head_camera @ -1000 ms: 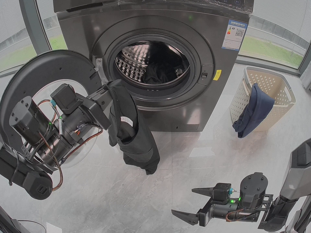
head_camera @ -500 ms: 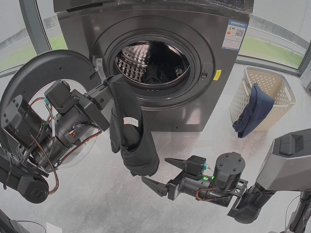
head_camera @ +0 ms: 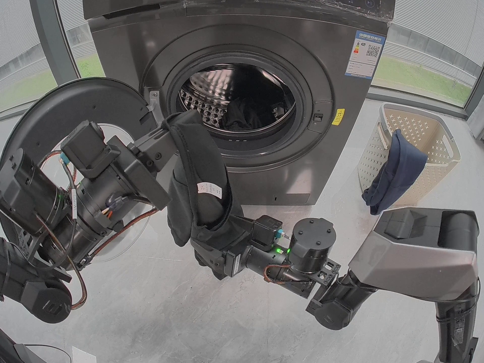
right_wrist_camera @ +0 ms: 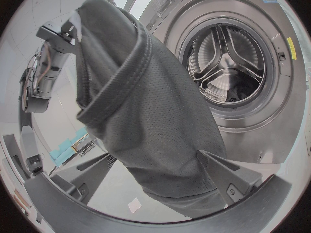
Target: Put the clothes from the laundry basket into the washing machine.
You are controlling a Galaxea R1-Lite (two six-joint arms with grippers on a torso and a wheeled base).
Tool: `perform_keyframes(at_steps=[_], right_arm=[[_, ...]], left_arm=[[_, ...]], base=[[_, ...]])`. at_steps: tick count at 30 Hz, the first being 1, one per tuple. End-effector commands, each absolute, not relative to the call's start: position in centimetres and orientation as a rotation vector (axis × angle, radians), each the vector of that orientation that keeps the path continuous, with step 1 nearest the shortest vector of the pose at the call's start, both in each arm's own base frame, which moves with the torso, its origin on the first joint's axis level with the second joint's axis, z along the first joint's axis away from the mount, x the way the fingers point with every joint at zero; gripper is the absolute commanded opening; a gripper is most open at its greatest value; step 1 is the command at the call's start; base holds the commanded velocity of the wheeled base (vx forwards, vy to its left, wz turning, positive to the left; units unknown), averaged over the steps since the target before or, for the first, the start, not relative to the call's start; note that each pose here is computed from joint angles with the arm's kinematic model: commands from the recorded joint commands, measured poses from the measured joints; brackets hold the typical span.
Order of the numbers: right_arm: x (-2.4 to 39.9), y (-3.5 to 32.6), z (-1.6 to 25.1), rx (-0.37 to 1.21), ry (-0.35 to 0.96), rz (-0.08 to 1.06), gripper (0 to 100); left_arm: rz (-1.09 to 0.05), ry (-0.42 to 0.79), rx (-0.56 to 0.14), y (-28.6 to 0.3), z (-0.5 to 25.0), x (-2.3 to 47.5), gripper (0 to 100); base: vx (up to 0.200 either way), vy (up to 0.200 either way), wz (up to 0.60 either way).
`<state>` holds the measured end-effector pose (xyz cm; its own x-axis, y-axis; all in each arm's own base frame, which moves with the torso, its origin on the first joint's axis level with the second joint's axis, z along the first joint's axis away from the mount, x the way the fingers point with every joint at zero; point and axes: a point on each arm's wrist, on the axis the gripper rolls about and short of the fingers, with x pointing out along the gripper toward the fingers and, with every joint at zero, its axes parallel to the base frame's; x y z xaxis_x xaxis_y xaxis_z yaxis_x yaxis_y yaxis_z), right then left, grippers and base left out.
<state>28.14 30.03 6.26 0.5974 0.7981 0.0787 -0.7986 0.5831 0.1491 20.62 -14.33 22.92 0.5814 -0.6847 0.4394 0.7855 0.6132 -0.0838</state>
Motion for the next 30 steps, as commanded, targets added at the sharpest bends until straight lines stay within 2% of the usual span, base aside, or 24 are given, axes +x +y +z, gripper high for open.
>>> perform_keyframes(at_steps=[1, 5, 7, 16, 21, 30], right_arm=[[30.7, 30.2, 4.7, 0.168, -0.014, 0.892, 100], [31.1, 29.6, 4.8, 0.166, -0.021, 0.876, 100], [30.4, 29.0, 4.7, 0.16, 0.0, 0.876, 100], [26.8, 25.5, 7.6, 0.139, 0.044, 0.891, 100], [25.5, 23.8, 7.7, 0.128, 0.086, 0.882, 100], [26.9, 22.1, 7.3, 0.123, 0.097, 0.826, 100]], left_arm=[[-0.888, -0.391, -0.287, -14.4, 23.1, 20.2, 0], [-0.886, -0.391, -0.287, -14.4, 23.1, 20.2, 0], [-0.884, -0.386, -0.286, -14.4, 23.0, 20.3, 0], [-0.873, -0.375, -0.282, -14.4, 22.6, 20.7, 0], [-0.872, -0.372, -0.285, -14.4, 22.6, 20.7, 0], [-0.873, -0.381, -0.288, -14.3, 22.8, 20.6, 0]], base=[[0.0, 0.0, 0.0], [0.0, 0.0, 0.0], [0.0, 0.0, 0.0], [0.0, 0.0, 0.0], [0.0, 0.0, 0.0], [0.0, 0.0, 0.0]])
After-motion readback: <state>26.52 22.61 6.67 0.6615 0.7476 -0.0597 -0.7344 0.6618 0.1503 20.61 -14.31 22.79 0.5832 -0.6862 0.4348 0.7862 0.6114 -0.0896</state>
